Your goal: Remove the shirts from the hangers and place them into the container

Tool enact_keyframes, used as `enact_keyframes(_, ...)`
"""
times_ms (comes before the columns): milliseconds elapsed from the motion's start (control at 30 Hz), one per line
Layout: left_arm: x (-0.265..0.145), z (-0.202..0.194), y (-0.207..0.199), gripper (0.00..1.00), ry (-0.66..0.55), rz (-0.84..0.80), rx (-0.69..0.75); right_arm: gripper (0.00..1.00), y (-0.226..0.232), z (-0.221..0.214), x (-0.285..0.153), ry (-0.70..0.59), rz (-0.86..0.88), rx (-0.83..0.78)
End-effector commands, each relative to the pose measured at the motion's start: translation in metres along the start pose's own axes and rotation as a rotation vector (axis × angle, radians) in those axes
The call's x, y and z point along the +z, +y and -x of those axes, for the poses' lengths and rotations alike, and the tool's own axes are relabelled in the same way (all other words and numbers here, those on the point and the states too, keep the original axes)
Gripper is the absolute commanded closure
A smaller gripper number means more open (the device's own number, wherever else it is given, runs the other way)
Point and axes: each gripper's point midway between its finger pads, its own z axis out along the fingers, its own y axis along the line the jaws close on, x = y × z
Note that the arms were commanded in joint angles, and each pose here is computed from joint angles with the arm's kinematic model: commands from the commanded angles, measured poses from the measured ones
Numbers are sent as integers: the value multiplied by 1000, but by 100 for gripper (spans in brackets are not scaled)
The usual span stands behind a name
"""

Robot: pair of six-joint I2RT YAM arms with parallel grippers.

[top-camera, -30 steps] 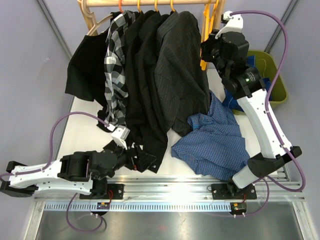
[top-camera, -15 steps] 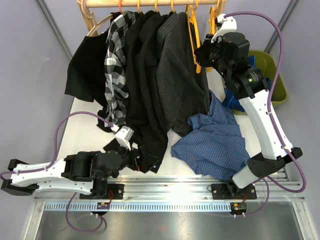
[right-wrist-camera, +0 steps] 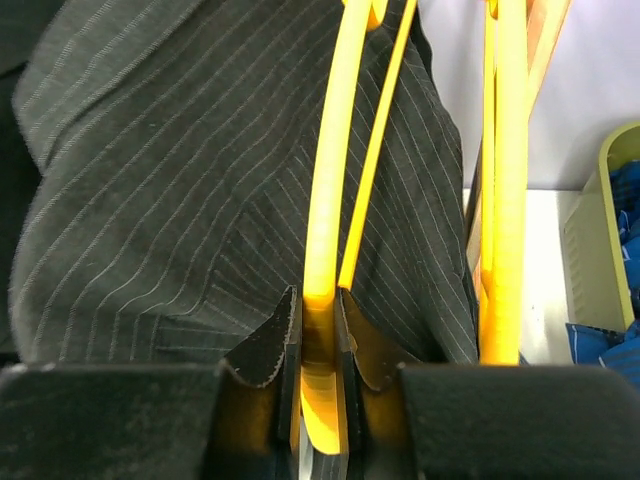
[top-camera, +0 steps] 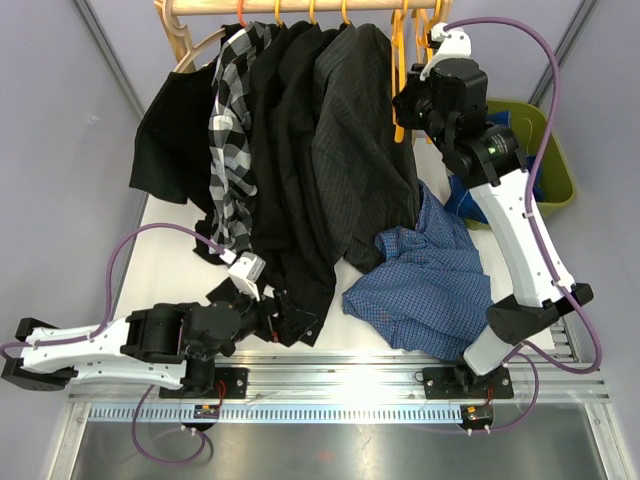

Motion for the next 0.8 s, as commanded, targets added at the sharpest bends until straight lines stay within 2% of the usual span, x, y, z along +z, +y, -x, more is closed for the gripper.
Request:
enact_keyframes(0, -1, 15, -8, 1, -59, -13, -52, 100, -4, 23, 0, -74, -25, 5)
enact_keyframes(100, -1, 14, -7, 1, -60, -14, -57, 100, -4, 22, 1, -45, -34, 13)
enact_keyframes(233, -2, 15, -8, 1, -66, -16, -57, 99, -9, -6, -2, 42, -44, 16)
enact_keyframes(267, -1, 15, -8, 1, -65, -17, -57, 89, -9, -11, -5, 55, -37, 18)
enact_keyframes(300, -2, 15, -8, 1, -64, -16, -56, 51, -8, -32, -3, 104, -23, 12)
enact_keyframes(367, -3, 15, -7, 1, -64, -15, -53, 32, -7, -18, -28, 47, 18, 49)
enact_keyframes(400, -3, 14, -5, 1, -63, -11, -50, 26, -7, -39, -32, 82, 23, 38)
enact_keyframes(433, -5, 16, -5, 1, -65, -14, -51, 16, -6, -17, -61, -2, 53, 58)
enact_keyframes(467, -5, 16, -4, 1, -67, -12, -52, 10, -7, -17, -74, -19, 61, 54)
enact_keyframes(500, -7, 17, -3, 1, -71, -12, -53, 8, -4, -39, -81, 12, 70, 37)
enact_keyframes(533, -8, 17, -2, 1, -72, -10, -54, 1, -8, -29, -112, -38, 92, 52)
enact_keyframes(667, -10, 17, 3, 1, -78, -3, -56, 0, -31, -92, -145, 82, 50, 73)
enact_keyframes(700, -9, 15, 5, 1, -75, 5, -54, 0, -45, -131, -147, 171, 3, 52)
enact_keyframes(767, -8, 13, 7, 1, -69, 11, -52, 1, -62, -172, -144, 260, -85, 54)
